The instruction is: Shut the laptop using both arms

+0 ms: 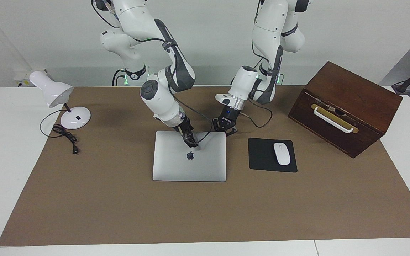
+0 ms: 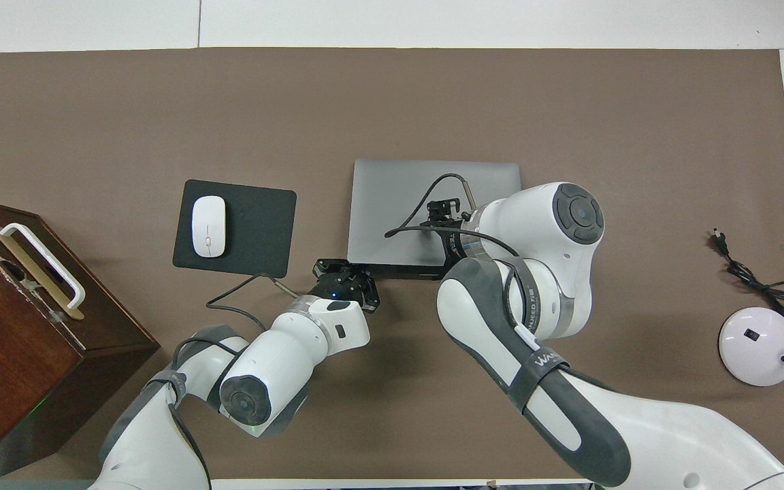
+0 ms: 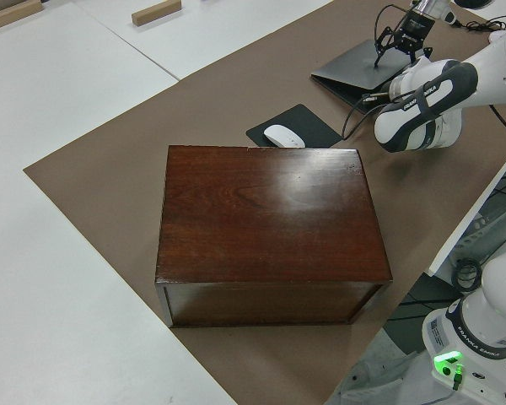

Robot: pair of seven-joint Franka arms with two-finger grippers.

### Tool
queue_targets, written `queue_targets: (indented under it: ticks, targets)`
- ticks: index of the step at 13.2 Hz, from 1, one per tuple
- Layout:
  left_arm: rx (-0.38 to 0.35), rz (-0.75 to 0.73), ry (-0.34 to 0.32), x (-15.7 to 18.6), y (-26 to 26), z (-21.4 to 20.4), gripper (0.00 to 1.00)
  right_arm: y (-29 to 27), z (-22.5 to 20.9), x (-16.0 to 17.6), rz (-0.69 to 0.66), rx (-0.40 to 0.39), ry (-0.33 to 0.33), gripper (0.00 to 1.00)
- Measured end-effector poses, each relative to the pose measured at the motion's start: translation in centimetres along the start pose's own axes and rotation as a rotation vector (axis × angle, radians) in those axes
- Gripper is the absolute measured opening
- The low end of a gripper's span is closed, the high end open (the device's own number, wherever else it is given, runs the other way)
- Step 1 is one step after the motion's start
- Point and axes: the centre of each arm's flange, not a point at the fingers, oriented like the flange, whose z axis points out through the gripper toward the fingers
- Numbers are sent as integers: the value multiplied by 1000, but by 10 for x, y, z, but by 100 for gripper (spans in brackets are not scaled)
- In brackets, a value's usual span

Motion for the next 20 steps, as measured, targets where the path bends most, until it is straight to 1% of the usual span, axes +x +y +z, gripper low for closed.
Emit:
queue_targets:
  ticks: [3, 9, 11, 15, 18, 20]
  targets:
    - [-5, 25, 1, 0, -1, 0, 1, 0, 9, 6, -5, 6, -16, 100]
    - [-6, 26, 2, 0, -1, 0, 1, 1, 8, 3, -11, -2, -22, 100]
    - [-6, 25, 3, 0, -1, 0, 1, 5, -1, -5, -18, -38, -44, 100]
    - [-5, 21, 3, 0, -1, 0, 1, 13, -35, -25, -18, -75, -86, 100]
    - [-5, 0, 2, 0, -1, 0, 1, 23, -51, -30, -25, -99, -103, 100]
    - [-5, -14, 2, 0, -1, 0, 1, 32, -62, -26, -45, -107, -104, 100]
